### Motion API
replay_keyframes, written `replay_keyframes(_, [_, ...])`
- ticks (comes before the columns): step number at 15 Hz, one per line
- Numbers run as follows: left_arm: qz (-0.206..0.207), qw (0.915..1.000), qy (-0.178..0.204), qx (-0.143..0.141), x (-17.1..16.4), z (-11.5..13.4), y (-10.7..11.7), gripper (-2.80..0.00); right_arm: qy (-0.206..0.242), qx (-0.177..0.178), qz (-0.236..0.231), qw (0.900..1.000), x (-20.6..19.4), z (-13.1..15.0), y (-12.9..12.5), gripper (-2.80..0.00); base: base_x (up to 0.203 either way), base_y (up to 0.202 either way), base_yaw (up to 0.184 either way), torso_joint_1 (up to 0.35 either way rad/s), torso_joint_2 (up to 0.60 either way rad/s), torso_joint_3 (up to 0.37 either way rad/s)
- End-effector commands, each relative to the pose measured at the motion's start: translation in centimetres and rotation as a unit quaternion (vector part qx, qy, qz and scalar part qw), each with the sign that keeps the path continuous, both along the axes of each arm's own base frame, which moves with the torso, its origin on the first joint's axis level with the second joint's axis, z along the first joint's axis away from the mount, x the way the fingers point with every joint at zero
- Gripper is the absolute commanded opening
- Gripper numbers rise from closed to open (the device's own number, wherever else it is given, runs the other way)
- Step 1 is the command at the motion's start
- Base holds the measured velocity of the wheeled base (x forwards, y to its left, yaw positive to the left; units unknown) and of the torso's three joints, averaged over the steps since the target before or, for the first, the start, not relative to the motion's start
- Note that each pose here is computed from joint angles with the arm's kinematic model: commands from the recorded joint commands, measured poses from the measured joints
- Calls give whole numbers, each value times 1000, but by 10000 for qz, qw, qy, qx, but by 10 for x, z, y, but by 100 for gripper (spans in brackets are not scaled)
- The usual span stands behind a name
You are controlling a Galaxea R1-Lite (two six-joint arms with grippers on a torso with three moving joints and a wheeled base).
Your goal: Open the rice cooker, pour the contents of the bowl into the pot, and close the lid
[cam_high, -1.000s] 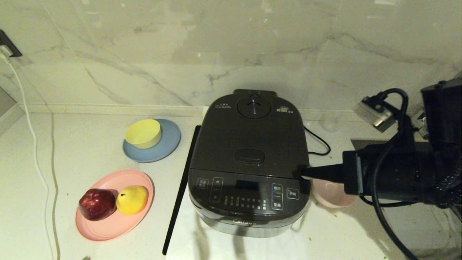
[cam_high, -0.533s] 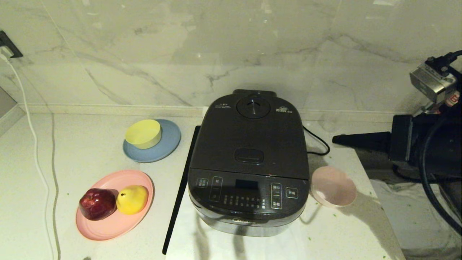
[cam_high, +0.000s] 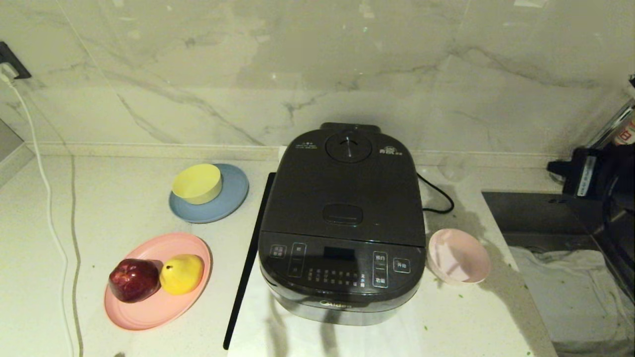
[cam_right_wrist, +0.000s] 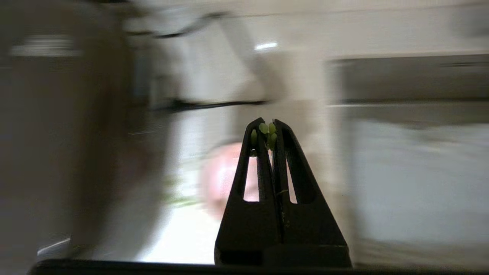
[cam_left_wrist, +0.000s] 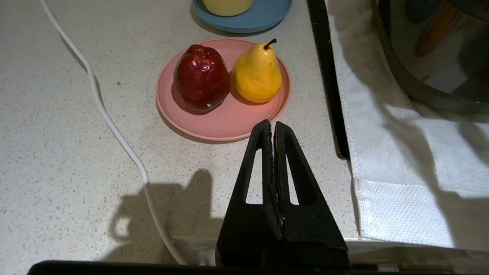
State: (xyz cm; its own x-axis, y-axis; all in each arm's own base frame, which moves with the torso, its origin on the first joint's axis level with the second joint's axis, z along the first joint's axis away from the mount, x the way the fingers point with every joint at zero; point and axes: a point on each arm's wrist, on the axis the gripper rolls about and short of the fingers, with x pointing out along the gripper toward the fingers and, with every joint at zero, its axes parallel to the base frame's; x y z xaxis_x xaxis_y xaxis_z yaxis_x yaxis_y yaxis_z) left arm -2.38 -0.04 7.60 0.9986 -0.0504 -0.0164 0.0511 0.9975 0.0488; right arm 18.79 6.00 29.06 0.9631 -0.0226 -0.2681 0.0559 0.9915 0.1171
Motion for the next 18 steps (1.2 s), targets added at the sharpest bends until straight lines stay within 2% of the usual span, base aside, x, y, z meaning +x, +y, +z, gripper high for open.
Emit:
replay_keyframes(1, [-1,10000,-13,-2,0,0,0,-280,-348,-63,-410,9985,-31,7,-13,-280,0,0,0,0,0,0])
replay_keyframes(3, [-1,10000,-13,-2,0,0,0,-280,-655,-29,-624,9959,-59,13,-25,-280,0,0,0,0,0,0])
replay_keyframes(5, [-1,10000,-13,-2,0,0,0,-280,-840,-162,-1095,9903,-86,9,-37,-280,0,0,0,0,0,0])
replay_keyframes(7, [-1,10000,-8,-2,0,0,0,-280,-1021,-341,-1420,9840,-118,-1,-49,-280,0,0,0,0,0,0])
replay_keyframes(12, [-1,10000,-13,-2,0,0,0,-280,-1309,-480,-2194,9656,-179,-43,-73,-280,0,0,0,0,0,0])
replay_keyframes(15, [-1,10000,-13,-2,0,0,0,-280,-1122,-640,-2631,9561,-203,-80,-76,-280,0,0,0,0,0,0])
replay_keyframes(18, [-1,10000,-13,-2,0,0,0,-280,-820,-853,-2925,9489,-210,-112,-75,-280,0,0,0,0,0,0])
